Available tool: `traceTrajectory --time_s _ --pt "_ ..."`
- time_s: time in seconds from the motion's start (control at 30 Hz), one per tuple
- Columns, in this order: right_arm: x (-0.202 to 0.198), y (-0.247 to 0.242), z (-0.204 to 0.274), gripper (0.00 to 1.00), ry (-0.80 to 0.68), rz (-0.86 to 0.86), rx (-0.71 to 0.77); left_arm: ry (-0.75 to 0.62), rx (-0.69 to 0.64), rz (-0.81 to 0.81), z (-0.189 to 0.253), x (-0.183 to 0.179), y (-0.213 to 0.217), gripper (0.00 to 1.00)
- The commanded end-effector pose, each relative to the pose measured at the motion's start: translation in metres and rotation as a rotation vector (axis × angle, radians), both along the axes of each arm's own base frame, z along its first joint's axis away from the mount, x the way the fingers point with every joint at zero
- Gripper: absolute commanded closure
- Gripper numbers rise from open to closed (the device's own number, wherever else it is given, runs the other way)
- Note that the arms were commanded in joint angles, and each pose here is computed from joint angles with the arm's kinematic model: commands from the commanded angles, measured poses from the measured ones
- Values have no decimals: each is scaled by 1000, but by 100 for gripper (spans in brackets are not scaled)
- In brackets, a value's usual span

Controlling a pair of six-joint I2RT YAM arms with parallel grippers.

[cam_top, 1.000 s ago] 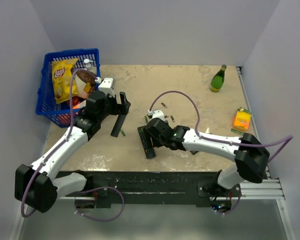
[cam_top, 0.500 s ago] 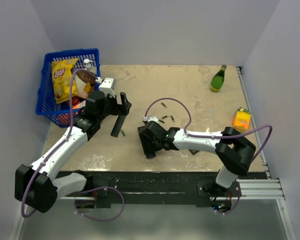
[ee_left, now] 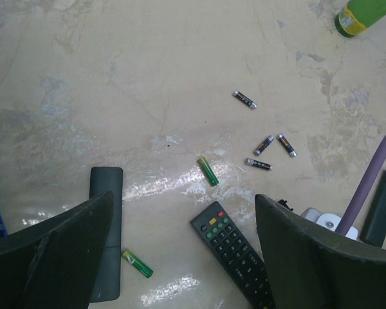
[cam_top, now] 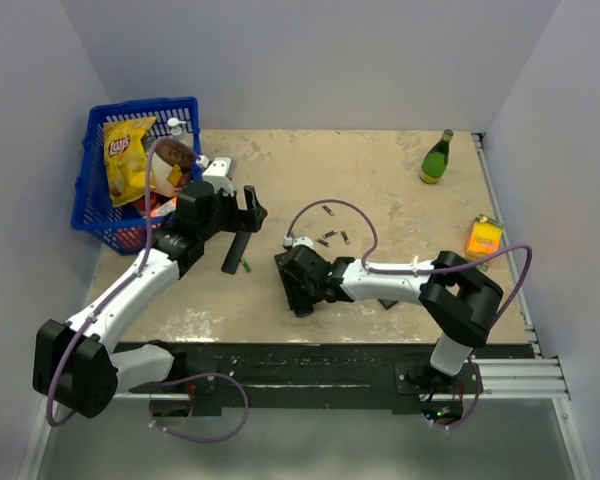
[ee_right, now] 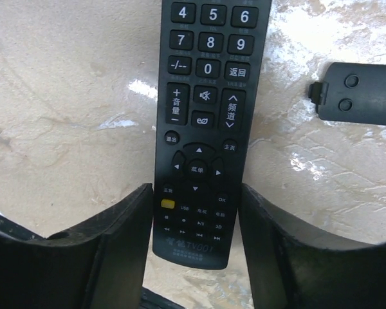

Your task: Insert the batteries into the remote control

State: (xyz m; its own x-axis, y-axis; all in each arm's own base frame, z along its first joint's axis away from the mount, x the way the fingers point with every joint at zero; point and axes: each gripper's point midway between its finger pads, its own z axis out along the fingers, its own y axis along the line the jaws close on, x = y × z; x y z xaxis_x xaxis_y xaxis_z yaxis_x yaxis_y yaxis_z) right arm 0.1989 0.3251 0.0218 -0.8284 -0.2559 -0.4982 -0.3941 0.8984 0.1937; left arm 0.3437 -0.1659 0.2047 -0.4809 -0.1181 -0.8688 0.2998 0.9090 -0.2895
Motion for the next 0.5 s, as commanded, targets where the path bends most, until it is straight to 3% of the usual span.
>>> traceTrajectory --time_s 0.0,0.07,0.17,0.47 --pt "-9 -6 0 50 -13 35 -39 71 -62 10 -15 3 -8 5" --pt "-7 -4 6 54 -34 41 -39 140 -83 31 -29 1 -10 6" --pt "-8 1 14 68 -72 67 -39 223 -107 59 -46 -5 -10 6" --pt "-7 12 40 73 -226 77 0 440 -165 130 -109 -51 -16 8"
